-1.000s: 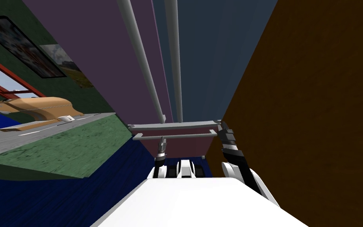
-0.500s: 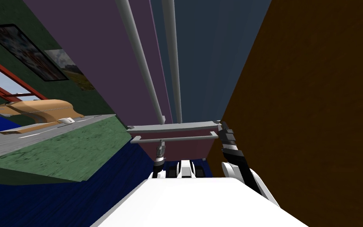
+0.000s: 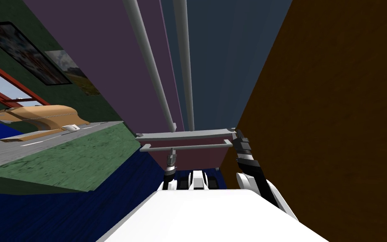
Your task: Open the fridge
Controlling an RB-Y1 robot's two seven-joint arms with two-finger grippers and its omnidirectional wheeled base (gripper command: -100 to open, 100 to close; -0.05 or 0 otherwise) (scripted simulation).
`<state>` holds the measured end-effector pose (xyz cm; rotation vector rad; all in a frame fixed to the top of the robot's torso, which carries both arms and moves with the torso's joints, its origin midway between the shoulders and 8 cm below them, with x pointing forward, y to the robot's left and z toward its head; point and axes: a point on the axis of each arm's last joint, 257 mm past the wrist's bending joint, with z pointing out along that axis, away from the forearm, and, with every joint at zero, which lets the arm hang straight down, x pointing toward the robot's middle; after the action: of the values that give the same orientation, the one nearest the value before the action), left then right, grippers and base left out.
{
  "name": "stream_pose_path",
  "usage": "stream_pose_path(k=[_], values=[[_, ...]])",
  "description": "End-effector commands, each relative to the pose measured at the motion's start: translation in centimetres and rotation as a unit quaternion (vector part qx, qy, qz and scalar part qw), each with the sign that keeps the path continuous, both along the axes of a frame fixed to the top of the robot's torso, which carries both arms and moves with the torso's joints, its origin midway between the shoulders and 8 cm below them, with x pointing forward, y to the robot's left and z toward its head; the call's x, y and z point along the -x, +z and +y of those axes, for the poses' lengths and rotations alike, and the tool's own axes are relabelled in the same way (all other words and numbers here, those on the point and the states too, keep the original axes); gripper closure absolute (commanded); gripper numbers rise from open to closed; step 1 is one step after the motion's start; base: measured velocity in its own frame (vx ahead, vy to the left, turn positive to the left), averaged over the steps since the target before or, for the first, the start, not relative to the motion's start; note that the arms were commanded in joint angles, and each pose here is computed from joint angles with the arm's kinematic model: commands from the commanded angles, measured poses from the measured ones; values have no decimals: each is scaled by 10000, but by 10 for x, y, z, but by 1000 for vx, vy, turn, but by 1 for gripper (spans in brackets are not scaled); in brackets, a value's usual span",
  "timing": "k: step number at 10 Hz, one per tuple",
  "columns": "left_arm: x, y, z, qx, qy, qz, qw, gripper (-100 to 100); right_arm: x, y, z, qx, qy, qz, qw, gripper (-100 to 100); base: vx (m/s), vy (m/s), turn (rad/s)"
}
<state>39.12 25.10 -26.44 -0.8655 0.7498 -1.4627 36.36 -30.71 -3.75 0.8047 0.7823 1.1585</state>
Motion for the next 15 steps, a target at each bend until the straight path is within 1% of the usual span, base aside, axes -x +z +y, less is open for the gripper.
stream_pose_path(k=[1,3,4,6,7,9,11,12,13,15], values=[[-11,-6,-1,15,-28,192,9998,100,0,0,0,0,0,0,10000,0,-130,-4,21],[-19,-6,-3,18,-49,262,9996,100,0,0,0,0,0,0,10000,0,-127,4,19],[-27,-6,-4,21,-71,333,9994,100,0,0,0,0,0,0,10000,0,-163,-6,38],[-35,-7,-6,23,-92,404,9991,100,0,0,0,-1,1,-1,10000,0,-150,-22,29],[-33,1,-4,11,-84,290,9995,100,0,0,0,-1,0,0,10000,0,-56,-9,9],[-32,-2,-6,16,-117,341,9993,100,0,0,0,0,0,0,10000,0,-152,-2,26],[-32,-3,-7,20,-145,367,9992,100,0,0,0,-1,1,-1,10000,0,-219,-5,24],[-33,4,-6,8,-133,272,9995,100,0,0,0,-1,1,-1,10000,0,-112,-2,6],[-31,0,-8,10,-156,321,9994,100,0,0,0,0,0,0,10000,0,-120,3,22],[-30,-1,-9,14,-178,338,9993,100,0,0,0,0,0,-1,10000,0,-183,-1,24]])
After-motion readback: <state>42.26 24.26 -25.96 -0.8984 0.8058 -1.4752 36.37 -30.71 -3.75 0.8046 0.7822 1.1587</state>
